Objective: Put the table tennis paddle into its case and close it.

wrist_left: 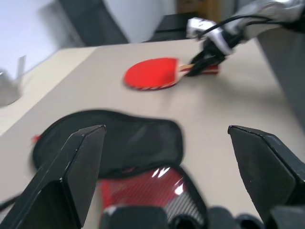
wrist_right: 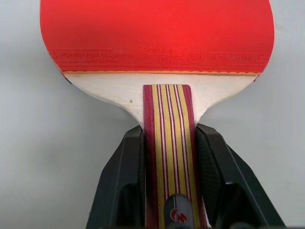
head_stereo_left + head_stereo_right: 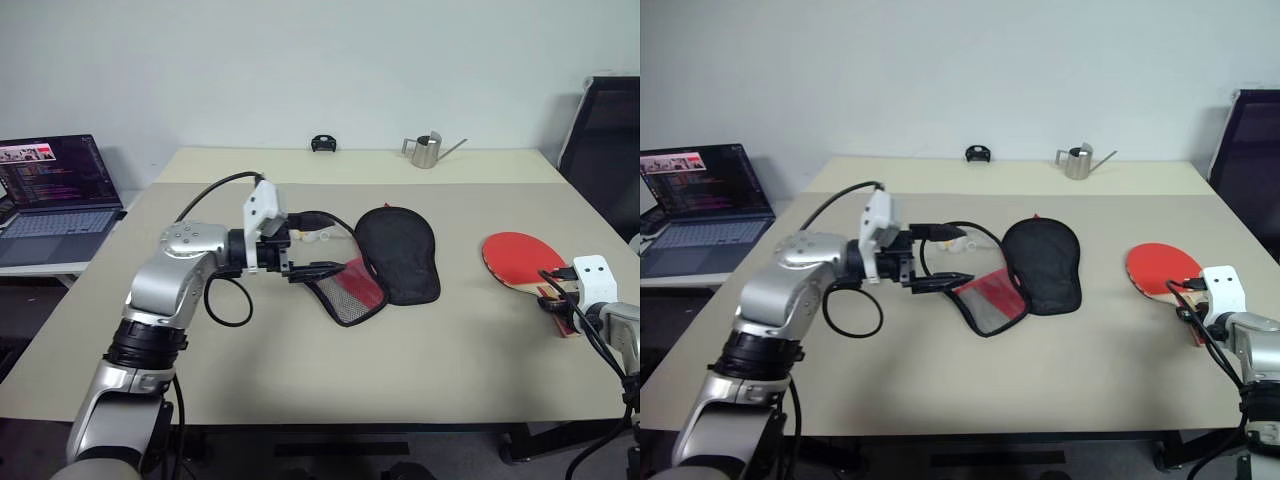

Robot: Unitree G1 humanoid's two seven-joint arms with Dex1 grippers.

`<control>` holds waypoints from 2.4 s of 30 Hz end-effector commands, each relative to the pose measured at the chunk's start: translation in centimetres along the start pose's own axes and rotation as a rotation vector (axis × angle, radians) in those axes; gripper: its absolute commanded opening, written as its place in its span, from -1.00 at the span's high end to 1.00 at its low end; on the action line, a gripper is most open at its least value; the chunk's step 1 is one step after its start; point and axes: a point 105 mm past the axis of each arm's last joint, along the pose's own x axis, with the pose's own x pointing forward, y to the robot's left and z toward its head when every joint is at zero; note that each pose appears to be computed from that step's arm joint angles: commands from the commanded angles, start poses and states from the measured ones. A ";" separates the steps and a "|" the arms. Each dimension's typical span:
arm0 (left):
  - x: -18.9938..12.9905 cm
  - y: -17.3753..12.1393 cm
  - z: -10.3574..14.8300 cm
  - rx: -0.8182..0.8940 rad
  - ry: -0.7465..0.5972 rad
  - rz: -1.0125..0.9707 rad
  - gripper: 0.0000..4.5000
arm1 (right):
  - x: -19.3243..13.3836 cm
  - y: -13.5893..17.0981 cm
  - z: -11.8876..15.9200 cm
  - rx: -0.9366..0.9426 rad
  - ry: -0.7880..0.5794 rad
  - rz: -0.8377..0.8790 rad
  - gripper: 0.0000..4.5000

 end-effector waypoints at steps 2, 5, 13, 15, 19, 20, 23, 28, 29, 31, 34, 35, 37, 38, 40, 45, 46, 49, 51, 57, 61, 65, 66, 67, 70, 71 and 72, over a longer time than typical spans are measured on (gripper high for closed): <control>-1.9 1.1 0.5 0.038 -0.002 0.087 -1.00 | -2.4 2.6 6.2 0.003 -0.209 0.004 0.51; -2.1 1.1 0.4 0.034 -0.005 0.105 -1.00 | -3.0 4.8 8.0 0.021 -0.263 0.021 0.51; -3.0 1.1 0.1 0.012 -0.022 0.154 -1.00 | -3.1 13.3 10.5 0.071 -0.317 0.137 0.51; -3.1 1.1 0.0 0.009 -0.021 0.159 -1.00 | -2.6 15.2 10.7 0.082 -0.315 0.164 0.51; -3.0 1.0 0.0 0.010 -0.021 0.165 -1.00 | -1.6 18.2 10.7 0.099 -0.303 0.205 0.51; -3.0 1.0 0.1 0.010 -0.021 0.166 -1.00 | -1.4 19.1 10.7 0.099 -0.302 0.217 0.51; -2.9 0.9 0.0 0.012 -0.021 0.167 -1.00 | -0.6 20.7 10.8 0.101 -0.300 0.236 0.51; -2.8 0.8 0.1 0.015 -0.021 0.167 -1.00 | 1.0 22.2 10.4 0.093 -0.282 0.242 0.51; -2.8 0.8 0.1 0.016 -0.021 0.166 -1.00 | 1.2 22.3 10.3 0.088 -0.279 0.240 0.51; -2.8 0.8 0.1 0.017 -0.022 0.166 -1.00 | 1.7 22.2 10.0 0.072 -0.272 0.225 0.51; -2.9 0.8 0.1 0.018 -0.020 0.168 -1.00 | 2.1 21.7 9.5 0.051 -0.264 0.203 0.51; -2.9 0.7 0.1 0.018 -0.020 0.169 -1.00 | 2.2 21.6 9.4 0.045 -0.261 0.201 0.51; -2.9 0.7 0.1 0.017 -0.020 0.169 -1.00 | 2.2 21.5 9.2 0.039 -0.258 0.200 0.51; -2.9 0.7 0.1 0.017 -0.021 0.169 -1.00 | 2.2 21.4 9.1 0.036 -0.257 0.197 0.51; -2.9 0.7 0.0 0.015 -0.022 0.169 -1.00 | 2.2 21.2 9.0 0.024 -0.255 0.190 0.51; -2.6 0.7 0.0 0.014 -0.028 0.165 -1.00 | 2.1 21.4 8.7 -0.022 -0.246 0.195 0.51; -2.6 0.7 0.0 0.015 -0.029 0.164 -1.00 | 2.1 21.5 8.6 -0.028 -0.241 0.199 0.51; -2.6 0.8 0.0 0.016 -0.031 0.164 -1.00 | 2.2 21.6 8.1 -0.033 -0.223 0.202 0.51; -2.6 0.7 0.0 0.016 -0.031 0.164 -1.00 | 2.3 21.8 7.8 -0.016 -0.204 0.211 0.51; -2.6 0.7 -0.1 0.015 -0.029 0.167 -1.00 | 2.5 21.3 8.1 0.041 -0.205 0.171 0.07; -2.7 0.8 -0.1 0.017 -0.025 0.170 -1.00 | 2.5 21.0 8.6 0.036 -0.225 0.140 -0.52; -2.8 0.8 -0.1 0.017 -0.025 0.172 -1.00 | 2.0 21.7 8.9 0.033 -0.243 0.172 -0.99; -2.8 0.8 -0.1 0.017 -0.025 0.174 -1.00 | 1.5 22.2 9.4 0.039 -0.262 0.197 -0.99; -2.9 0.8 -0.1 0.017 -0.025 0.176 -1.00 | 1.1 22.4 9.7 0.044 -0.275 0.214 -0.99; -3.0 1.0 -0.3 0.015 -0.021 0.190 -1.00 | -0.7 23.5 10.7 0.063 -0.315 0.289 -0.99; -3.1 1.0 -0.4 0.013 -0.020 0.197 -1.00 | -1.7 24.0 11.1 0.059 -0.336 0.334 -0.99; -3.1 1.1 -0.4 0.012 -0.020 0.201 -1.00 | -2.4 24.3 11.4 0.054 -0.349 0.364 -0.99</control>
